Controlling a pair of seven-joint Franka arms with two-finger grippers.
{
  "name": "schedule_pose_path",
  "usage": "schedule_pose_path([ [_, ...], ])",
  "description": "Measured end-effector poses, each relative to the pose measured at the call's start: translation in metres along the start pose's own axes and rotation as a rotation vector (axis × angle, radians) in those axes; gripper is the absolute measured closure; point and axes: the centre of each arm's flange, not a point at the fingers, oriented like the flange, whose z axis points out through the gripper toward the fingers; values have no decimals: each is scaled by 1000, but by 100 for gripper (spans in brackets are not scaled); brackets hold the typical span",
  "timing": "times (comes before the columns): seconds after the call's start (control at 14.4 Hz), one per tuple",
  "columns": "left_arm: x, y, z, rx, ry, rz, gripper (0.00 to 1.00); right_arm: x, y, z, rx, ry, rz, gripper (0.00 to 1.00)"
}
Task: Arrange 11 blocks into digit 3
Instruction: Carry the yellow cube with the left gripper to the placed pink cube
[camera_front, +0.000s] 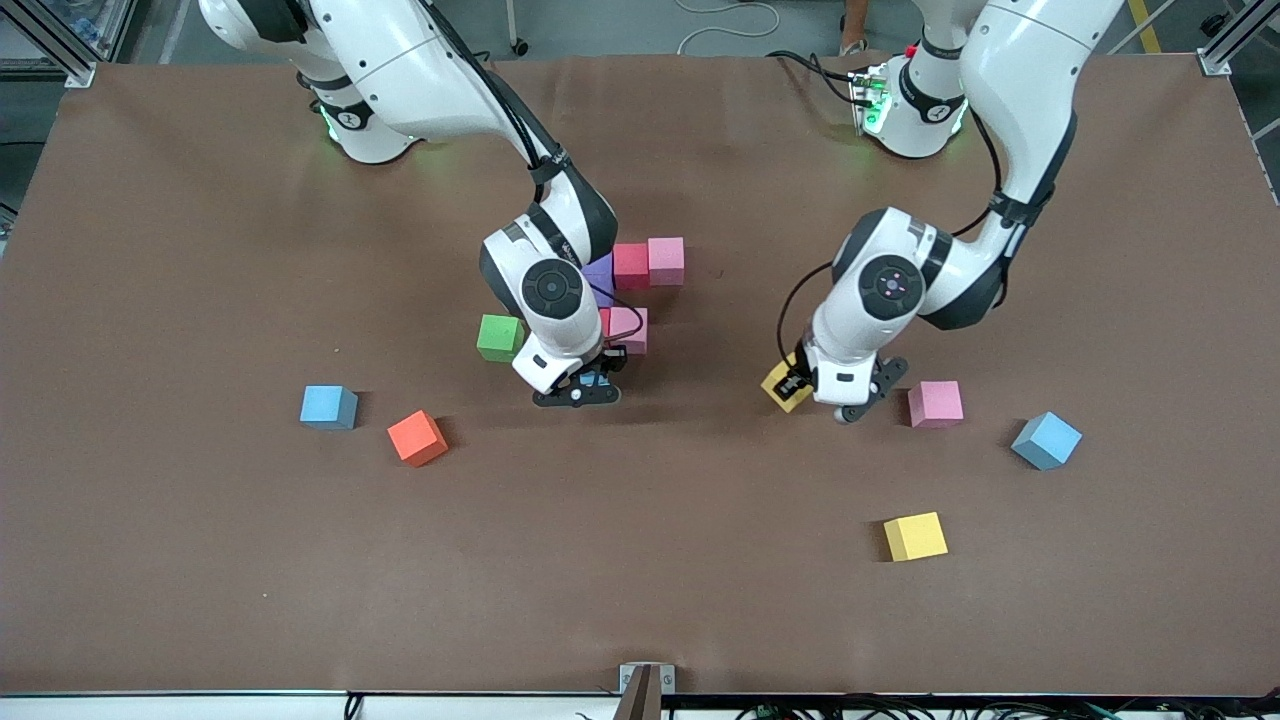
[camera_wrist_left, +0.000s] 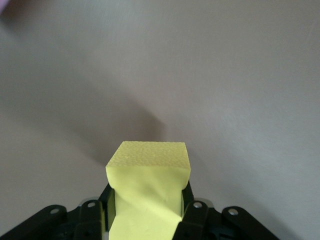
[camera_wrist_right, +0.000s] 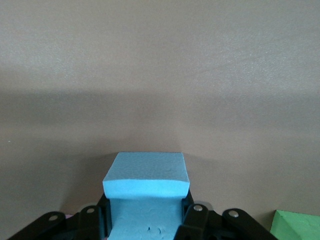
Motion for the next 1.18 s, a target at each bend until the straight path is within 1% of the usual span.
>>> schedule_pose_path([
  [0.35,-65,17,-2,-9,-8,-301,48,-2,-2,0,-1,-1,-1,48],
  [0.49,-86,23,-5,-18,-11,-402,48,-2,-2,0,-2,-2,-1,48],
  [0.83,-119,28,4,-3,-18,-634,48,-3,-3,0,-3,-3,6,48],
  [1.04,-132,30,14,6,-15,-731,48,-4,-4,1,-4,-5,8,48],
  [1.18,-140,35,17,1,-8,-759,48,-6,-4,1,-10,-14,6,48],
])
